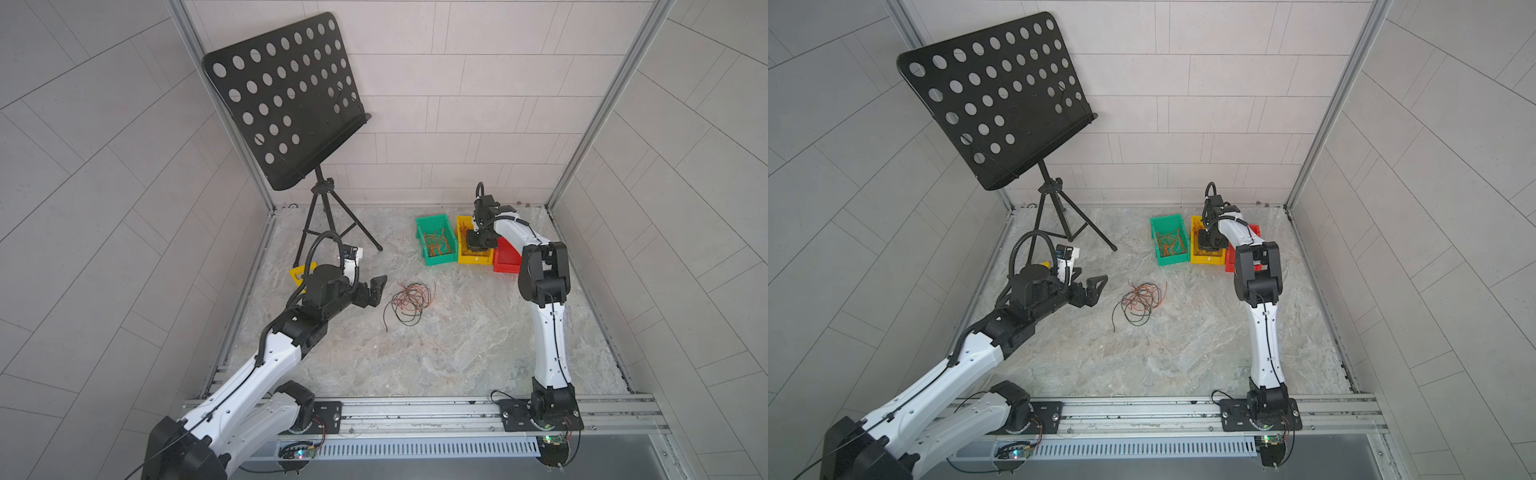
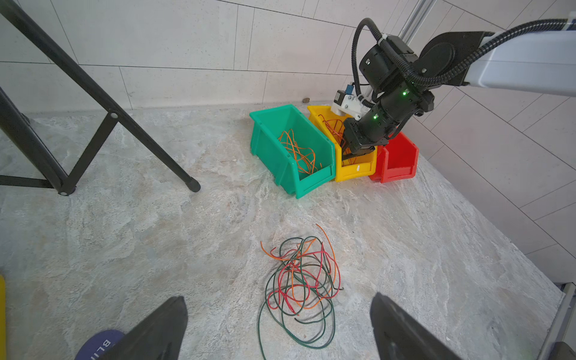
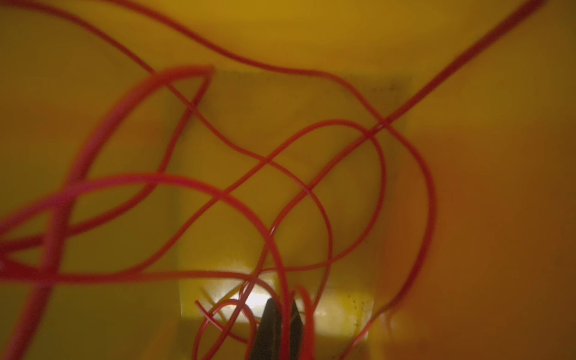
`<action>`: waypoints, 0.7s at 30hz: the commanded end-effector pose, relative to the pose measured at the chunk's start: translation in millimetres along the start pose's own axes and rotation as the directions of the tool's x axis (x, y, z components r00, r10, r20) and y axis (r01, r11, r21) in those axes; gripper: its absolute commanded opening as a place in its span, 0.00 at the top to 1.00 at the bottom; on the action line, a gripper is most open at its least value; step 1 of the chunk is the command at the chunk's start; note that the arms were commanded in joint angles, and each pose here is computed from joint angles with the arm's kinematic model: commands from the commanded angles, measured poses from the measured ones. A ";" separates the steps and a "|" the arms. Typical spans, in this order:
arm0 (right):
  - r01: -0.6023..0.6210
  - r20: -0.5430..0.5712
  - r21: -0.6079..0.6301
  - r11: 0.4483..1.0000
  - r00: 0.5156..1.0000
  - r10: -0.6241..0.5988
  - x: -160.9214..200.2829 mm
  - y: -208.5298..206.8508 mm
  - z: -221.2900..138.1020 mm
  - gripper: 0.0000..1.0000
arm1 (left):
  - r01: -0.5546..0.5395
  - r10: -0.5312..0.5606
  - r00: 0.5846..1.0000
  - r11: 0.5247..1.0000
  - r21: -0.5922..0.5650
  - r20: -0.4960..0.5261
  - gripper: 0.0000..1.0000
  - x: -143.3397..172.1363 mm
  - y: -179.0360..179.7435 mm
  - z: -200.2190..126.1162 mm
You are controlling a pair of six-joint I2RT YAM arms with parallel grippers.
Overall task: Untangle and sort cables by color
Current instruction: Place the cable in the bin.
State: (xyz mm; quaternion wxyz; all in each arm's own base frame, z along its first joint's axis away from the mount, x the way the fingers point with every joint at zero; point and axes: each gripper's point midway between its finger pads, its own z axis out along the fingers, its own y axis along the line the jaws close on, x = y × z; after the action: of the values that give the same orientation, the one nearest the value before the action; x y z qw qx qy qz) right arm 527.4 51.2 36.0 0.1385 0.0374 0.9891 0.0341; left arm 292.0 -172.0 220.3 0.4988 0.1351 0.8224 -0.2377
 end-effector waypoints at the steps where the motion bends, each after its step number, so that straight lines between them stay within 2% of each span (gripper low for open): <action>1: 0.029 -0.051 0.044 0.999 0.998 -0.027 9.7 -4.1 2.5 0.88 | -0.025 0.025 0.999 1.000 0.013 0.036 0.01 -12.6 -3.2 -2.2; 10: 0.066 0.095 0.050 0.997 0.993 -0.071 -14.0 -1.5 -71.0 0.61 | -0.018 0.017 0.999 1.000 0.017 0.038 0.01 -13.2 -4.0 -2.3; 21: 0.089 0.173 0.029 0.996 0.981 -0.092 -19.2 4.3 -137.4 0.53 | 0.026 -0.027 1.000 0.999 0.020 0.006 0.01 -2.6 -1.9 7.3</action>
State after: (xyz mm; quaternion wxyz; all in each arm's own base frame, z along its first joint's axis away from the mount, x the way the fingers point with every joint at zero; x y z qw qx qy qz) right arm 523.4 46.4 154.9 0.2311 0.0028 0.9728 0.0166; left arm 293.0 -174.2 217.2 0.4930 0.1331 0.8248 -0.2427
